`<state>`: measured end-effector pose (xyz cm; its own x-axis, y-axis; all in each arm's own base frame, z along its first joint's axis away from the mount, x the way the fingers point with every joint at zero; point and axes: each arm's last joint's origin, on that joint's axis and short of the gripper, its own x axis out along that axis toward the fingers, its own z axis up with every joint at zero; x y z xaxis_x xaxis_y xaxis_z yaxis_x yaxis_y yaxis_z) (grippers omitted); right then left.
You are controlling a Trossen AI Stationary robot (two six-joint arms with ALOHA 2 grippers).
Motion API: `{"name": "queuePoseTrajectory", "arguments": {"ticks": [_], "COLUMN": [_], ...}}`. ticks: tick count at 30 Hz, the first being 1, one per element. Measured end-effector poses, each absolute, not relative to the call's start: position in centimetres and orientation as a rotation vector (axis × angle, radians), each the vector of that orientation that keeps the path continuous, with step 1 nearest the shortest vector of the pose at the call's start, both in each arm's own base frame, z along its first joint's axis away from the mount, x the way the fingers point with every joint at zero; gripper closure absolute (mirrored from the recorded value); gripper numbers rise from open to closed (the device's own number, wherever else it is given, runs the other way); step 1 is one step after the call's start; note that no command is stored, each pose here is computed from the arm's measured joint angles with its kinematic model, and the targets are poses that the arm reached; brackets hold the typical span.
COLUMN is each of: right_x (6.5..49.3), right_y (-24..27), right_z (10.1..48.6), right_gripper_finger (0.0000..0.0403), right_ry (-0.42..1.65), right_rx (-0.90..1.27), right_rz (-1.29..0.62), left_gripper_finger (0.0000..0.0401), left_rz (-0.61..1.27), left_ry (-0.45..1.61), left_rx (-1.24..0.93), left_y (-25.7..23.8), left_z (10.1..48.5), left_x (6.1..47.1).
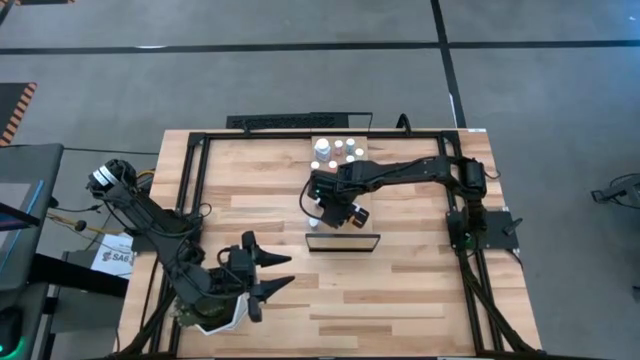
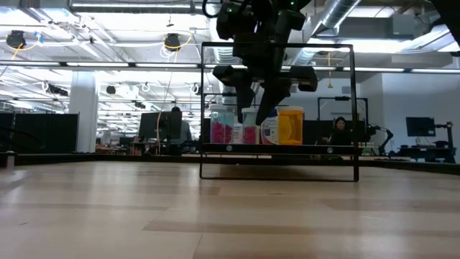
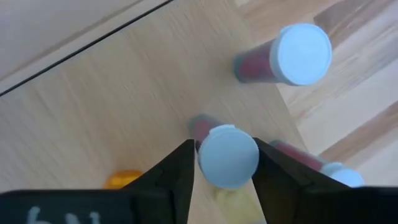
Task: Pick and place medicine bottles onto shelf by color
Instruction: Put the light blue pill bottle on the shelf
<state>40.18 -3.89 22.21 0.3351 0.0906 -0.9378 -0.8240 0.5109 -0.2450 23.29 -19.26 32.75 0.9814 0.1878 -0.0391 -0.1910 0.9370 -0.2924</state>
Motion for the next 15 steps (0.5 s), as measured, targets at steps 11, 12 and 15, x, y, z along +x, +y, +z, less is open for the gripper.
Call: {"name": "queuePoseTrajectory", "arguments": {"ticks": [11,12,15], "right_x": [40.4,40.4,40.4], "right_y": [-3.9,-3.9,-3.9], "right_z": [23.0,23.3,23.5], "right_gripper_finger": [0.0252,0.0252,0.0248], "right_ry": [1.038,1.032,1.045], "right_rx": [-0.845,-0.845,-0.833], "right_rz": [0.682,0.676,0.678], "left_gripper_finger": [0.0203,0.0203,0.0203], "left_rz": [0.205,0.205,0.205], "left_ry": [0.009,0.009,0.009], "left_rx": [-0.3,-0.3,-0.3], "left_y": [-19.0,-19.0,-19.0], "left_z": [32.7,32.7,32.7], "left_x": [23.5,23.5,23.5]}}
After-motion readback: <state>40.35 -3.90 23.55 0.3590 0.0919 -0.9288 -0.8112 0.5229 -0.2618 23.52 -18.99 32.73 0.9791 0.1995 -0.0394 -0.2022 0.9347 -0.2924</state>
